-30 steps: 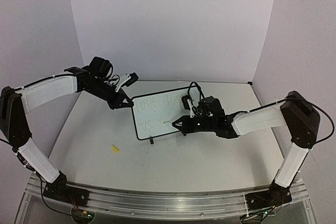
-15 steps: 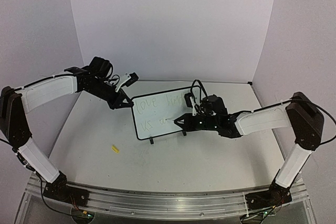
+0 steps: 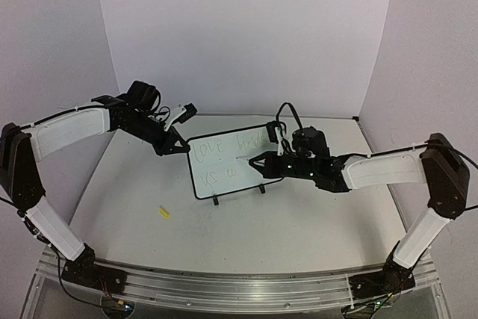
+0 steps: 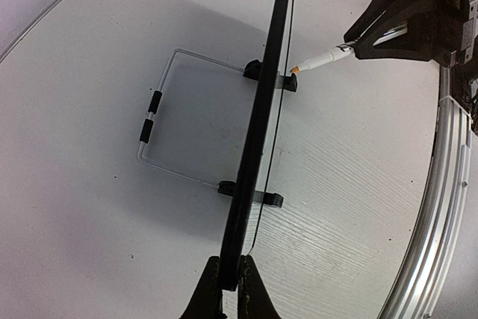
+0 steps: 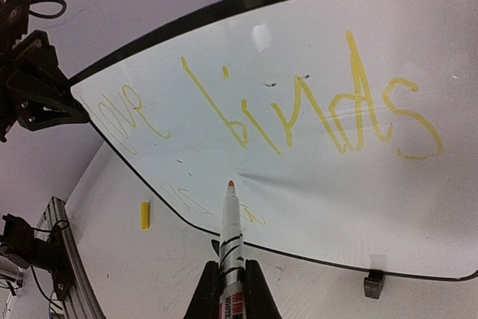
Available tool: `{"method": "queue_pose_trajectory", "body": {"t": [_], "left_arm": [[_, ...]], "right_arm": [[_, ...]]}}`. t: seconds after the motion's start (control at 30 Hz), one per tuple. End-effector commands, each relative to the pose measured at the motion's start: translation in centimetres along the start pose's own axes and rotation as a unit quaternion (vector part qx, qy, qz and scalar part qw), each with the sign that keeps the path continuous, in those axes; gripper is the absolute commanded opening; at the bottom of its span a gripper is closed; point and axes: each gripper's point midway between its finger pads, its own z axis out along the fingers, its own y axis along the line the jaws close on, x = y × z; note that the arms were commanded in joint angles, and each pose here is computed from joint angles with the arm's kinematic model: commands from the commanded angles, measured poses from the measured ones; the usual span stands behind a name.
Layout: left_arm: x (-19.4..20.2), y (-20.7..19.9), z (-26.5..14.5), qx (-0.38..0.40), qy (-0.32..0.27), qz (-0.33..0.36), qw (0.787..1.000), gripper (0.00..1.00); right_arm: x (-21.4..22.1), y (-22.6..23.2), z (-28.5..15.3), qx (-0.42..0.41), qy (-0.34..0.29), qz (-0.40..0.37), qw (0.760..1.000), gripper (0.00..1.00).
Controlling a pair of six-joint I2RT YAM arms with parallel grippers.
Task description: Write a sentence on the whiteboard
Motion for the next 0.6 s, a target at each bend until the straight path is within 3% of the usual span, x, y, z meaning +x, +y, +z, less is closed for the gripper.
{"method": "queue_pose_trajectory", "body": {"t": [0.0, 0.57], "left_arm": [[0.7, 1.9, -0.1, -0.055, 0.017, 0.023, 0.998, 0.00], [0.7, 2.0, -0.1, -0.055, 0.017, 0.023, 0.998, 0.00]], "right_arm": [[-1.4, -0.3, 0.7, 0.011, -0.021, -0.005, 1.000, 0.00], [3.7, -3.1, 1.6, 0.031, 0.039, 0.023, 0.999, 0.00]]}}
